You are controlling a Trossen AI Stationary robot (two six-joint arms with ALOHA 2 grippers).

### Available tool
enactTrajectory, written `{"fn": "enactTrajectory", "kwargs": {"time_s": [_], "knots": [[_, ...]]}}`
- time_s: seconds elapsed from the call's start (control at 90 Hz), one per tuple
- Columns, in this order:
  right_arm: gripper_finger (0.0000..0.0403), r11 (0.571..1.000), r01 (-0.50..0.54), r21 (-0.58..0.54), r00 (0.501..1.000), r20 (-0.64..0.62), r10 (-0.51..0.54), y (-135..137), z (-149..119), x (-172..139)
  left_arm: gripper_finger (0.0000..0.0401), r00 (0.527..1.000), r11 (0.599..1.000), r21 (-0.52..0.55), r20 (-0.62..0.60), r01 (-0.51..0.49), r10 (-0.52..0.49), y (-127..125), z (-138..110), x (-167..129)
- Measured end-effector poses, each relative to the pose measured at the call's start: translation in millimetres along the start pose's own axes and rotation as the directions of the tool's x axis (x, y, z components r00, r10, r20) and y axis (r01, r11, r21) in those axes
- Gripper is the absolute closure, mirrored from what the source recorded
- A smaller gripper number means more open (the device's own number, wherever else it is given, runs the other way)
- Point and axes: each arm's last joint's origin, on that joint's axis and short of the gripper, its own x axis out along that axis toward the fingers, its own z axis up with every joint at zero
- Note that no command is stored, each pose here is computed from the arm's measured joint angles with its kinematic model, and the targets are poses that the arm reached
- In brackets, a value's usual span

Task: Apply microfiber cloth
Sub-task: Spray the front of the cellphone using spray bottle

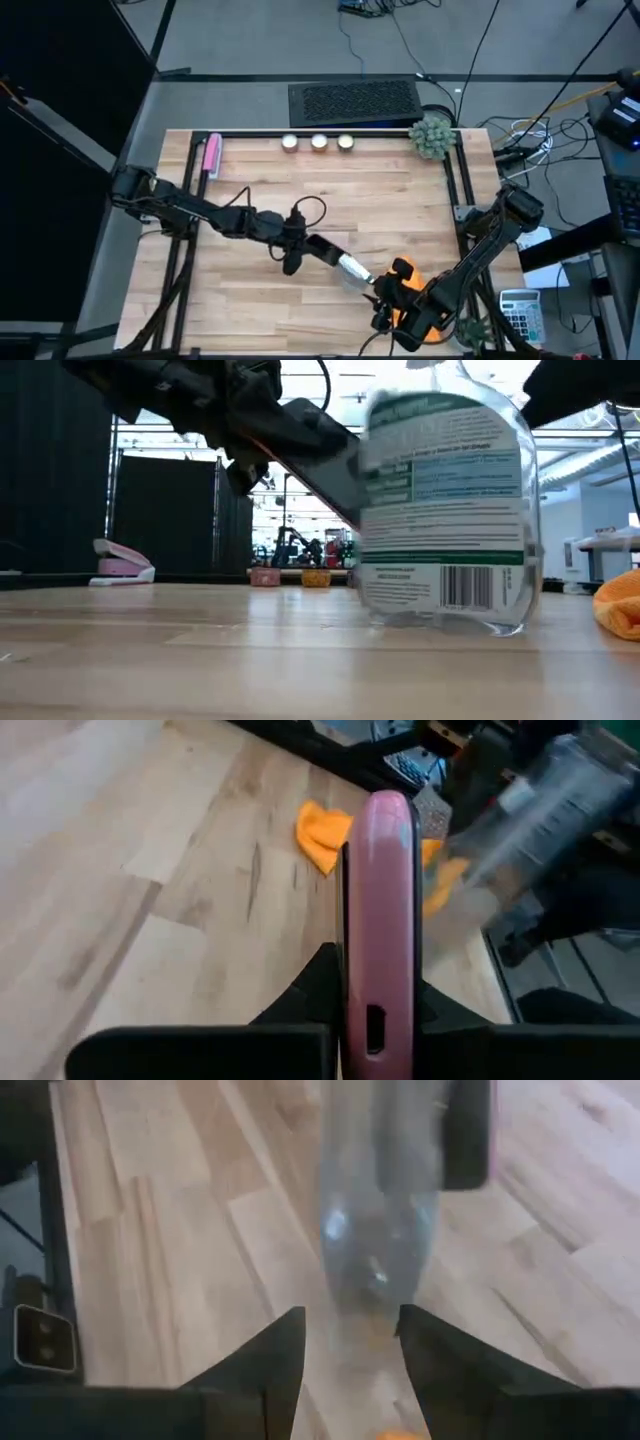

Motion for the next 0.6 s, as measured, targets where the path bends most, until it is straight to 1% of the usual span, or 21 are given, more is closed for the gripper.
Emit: {"fn": "enactTrajectory", "kwargs": {"time_s": [0.067, 0.156, 0.2, 0.244, 0.333, 0.444, 0.533, 0.6], "knots": [[0.0255, 0.998, -0.05, 0.046, 0.998, -0.025, 0.051, 4, -1, -6, 0.0393, 1.0, 1.0, 0.003, -0.004, 0.006, -0.006, -2, -1, 0], [0.0255, 0.979, -0.176, 0.102, 0.984, -0.017, 0.179, 18, -3, -12, 0.0393, 1.0, 1.0, 0.003, 0.003, -0.004, 0.004, -2, -1, -1], [0.0255, 0.969, -0.227, 0.103, 0.974, -0.002, 0.228, 26, -6, -11, 0.0393, 1.0, 1.0, 0.001, 0.014, -0.021, 0.021, 0, 1, -1], [0.0255, 0.966, -0.241, 0.089, 0.97, 0.003, 0.242, 31, -10, -7, 0.0392, 0.999, 1.0, -0.002, 0.029, -0.028, 0.028, 2, 3, -1], [0.0255, 0.982, -0.178, 0.063, 0.984, -0.007, 0.179, 32, -20, 12, 0.0392, 0.999, 1.0, -0.003, 0.047, -0.022, 0.022, 2, 5, -1], [0.0255, 0.998, -0.047, 0.047, 0.999, -0.008, 0.047, 22, -24, 36, 0.0392, 0.999, 1.0, 0.003, 0.023, 0.027, -0.027, -2, 3, -1], [0.0255, 0.999, 0.035, 0.034, 0.999, -0.02, -0.034, 12, -20, 44, 0.0392, 0.999, 0.999, 0.01, -0.018, 0.043, -0.043, -8, -3, -1], [0.0255, 0.997, 0.082, 0.004, 0.996, -0.038, -0.081, 5, -18, 46, 0.0392, 0.998, 0.998, 0.018, -0.029, 0.058, -0.058, -13, -7, -1]]}}
